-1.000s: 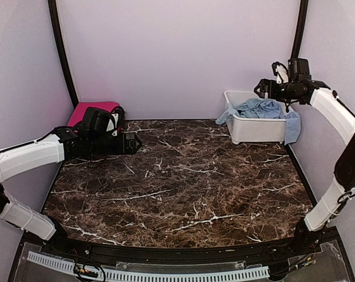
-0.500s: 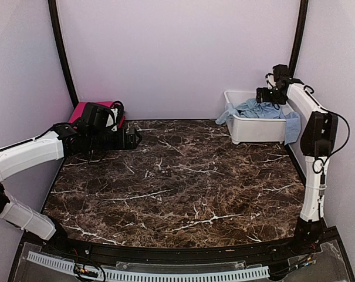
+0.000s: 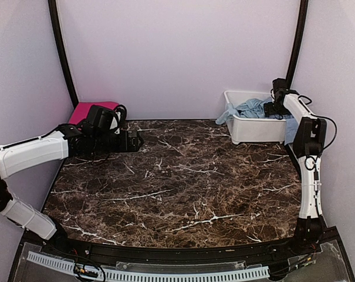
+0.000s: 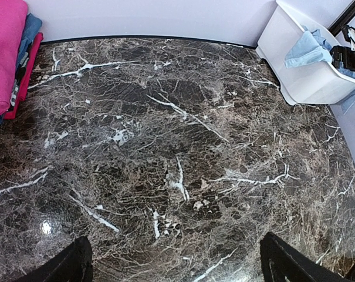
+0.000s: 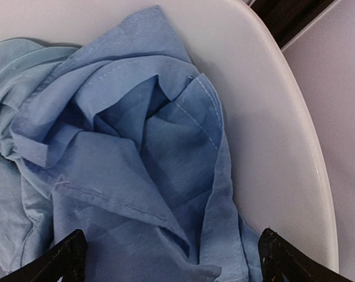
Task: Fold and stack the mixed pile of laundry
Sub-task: Pick up the crumpled shirt from the center of the board, then place the crumpled shirt at the center of the board.
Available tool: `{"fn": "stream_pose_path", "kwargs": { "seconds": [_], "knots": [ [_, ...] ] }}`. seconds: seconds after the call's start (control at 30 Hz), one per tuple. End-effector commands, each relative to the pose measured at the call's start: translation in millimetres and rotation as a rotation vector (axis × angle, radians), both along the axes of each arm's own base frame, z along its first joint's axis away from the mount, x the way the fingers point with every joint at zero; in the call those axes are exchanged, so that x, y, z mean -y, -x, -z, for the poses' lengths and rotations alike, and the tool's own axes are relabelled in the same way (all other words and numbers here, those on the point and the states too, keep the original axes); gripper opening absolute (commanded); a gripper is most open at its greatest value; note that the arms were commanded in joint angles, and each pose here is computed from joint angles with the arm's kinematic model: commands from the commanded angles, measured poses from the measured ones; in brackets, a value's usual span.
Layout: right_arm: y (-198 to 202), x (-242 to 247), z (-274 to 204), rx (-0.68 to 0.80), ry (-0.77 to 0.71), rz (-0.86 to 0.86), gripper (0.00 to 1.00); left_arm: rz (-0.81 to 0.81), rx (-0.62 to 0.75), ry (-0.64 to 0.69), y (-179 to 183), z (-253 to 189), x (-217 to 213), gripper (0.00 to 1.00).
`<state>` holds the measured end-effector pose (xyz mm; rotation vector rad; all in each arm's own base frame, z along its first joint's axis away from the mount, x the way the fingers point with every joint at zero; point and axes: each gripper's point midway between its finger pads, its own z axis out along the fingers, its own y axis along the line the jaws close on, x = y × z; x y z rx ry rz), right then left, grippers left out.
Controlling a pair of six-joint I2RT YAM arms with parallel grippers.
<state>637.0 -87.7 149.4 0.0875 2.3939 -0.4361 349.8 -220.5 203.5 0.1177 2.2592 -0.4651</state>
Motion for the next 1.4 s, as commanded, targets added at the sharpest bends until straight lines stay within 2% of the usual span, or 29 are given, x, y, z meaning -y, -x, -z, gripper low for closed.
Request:
{"fn": "stream_pose_path", "kwargs": {
  "seconds": [0.0,0.13,0.23,0.43,0.7,0.93,1.07,1.2,1.37],
  "knots": [
    [-16,19,8,0.042,0.064,0.034,0.99,-0.024,-0.003,-0.023,-3,-3,-4,0.99],
    [-27,17,21,0.064,0.047,0.019,0.93,-0.036,0.009,-0.038,-5,-7,-6,0.99],
    [-36,14,21,0.095,0.04,0.006,0.76,-0.044,0.012,-0.045,-7,-9,-7,0.99],
    [-43,4,-27,0.201,0.013,-0.039,0.0,-0.052,0.005,-0.047,-6,-9,-9,0.99],
    [-9,-31,-180,0.44,-0.063,-0.137,0.0,-0.066,0.007,-0.003,0,-16,-11,0.99],
    [36,-59,-267,0.581,-0.154,-0.227,0.0,-0.064,0.023,0.038,10,-26,-15,0.99],
    [72,-86,-324,0.682,-0.173,-0.31,0.0,-0.065,0.045,0.064,17,-35,-19,0.99],
    [117,-143,-379,0.783,-0.225,-0.453,0.0,-0.075,0.062,0.101,24,-44,-23,0.99],
    [177,-167,-449,0.934,-0.194,-0.509,0.0,-0.078,0.072,0.139,34,-51,-28,0.99]
  ]
}}
